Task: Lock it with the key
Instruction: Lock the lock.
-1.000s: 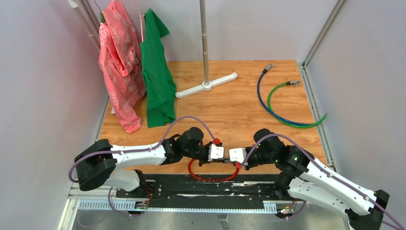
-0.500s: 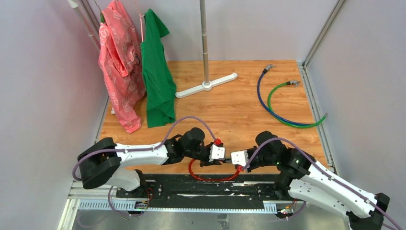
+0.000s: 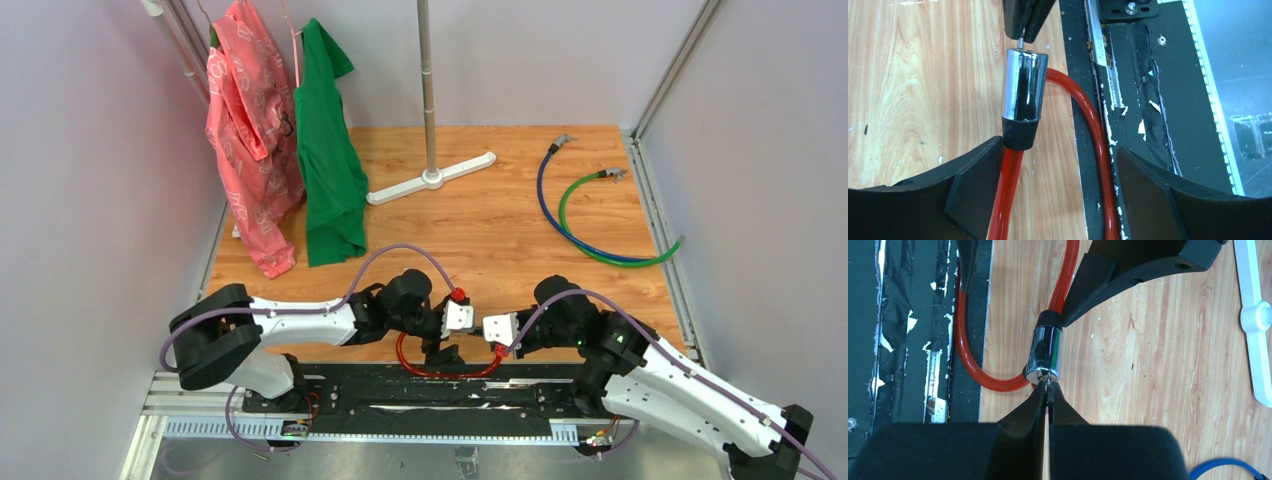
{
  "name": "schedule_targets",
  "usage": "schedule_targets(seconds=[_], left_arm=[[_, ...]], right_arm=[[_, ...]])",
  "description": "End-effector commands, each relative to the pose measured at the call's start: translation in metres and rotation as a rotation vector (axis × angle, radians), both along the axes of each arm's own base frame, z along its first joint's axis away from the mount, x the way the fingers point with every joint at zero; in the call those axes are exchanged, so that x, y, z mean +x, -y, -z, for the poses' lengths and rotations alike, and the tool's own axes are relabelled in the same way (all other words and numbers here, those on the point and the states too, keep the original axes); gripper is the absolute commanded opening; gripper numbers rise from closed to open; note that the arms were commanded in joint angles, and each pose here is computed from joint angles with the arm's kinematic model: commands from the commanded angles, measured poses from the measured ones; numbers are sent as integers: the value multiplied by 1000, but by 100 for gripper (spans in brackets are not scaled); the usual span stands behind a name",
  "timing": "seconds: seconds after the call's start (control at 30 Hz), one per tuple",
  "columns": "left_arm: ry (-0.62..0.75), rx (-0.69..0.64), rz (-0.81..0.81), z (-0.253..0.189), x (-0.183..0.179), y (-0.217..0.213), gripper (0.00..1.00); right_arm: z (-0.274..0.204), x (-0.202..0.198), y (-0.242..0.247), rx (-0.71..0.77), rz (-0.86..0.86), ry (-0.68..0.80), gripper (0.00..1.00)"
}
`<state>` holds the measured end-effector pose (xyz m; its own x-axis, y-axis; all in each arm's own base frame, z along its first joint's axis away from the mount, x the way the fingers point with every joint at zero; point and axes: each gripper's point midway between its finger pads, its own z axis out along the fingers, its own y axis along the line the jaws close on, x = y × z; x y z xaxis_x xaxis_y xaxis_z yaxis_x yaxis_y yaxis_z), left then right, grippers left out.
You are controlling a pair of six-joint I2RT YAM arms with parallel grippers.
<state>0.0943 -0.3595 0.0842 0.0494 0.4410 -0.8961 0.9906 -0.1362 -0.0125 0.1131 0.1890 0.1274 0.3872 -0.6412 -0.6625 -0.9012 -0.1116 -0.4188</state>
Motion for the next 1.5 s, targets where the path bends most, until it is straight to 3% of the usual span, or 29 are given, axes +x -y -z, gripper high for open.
schedule_targets(seconds=[0.0, 0.33, 0.57, 0.63, 0.8, 1.0, 1.1, 1.17, 1.47], left_arm=[[-51, -60, -41, -14, -4, 19, 83], [115, -30, -164, -2, 30, 16, 99], [35, -133, -42, -19, 5, 32, 99], [-10, -134, -45, -17, 0, 35, 95], [0, -121, -83, -11, 7, 37, 66], [-20, -139, -95, -12, 9, 43, 60], [0, -140, -81, -10, 9, 44, 69], [35, -148, -81, -11, 13, 45, 70], [60, -162, -86, -13, 19, 50, 36]], right_arm=[[33, -21, 17, -93, -15, -115, 0], [33, -23, 15, -84, -37, -110, 0], [32, -21, 16, -82, -30, -101, 0], [32, -20, 16, -81, -32, -91, 0], [32, -21, 16, -78, -42, -80, 0], [32, -22, 15, -75, -51, -82, 0], [32, -23, 15, -73, -58, -87, 0], [32, -24, 14, -72, -62, -90, 0], [31, -24, 15, -71, -63, -88, 0]])
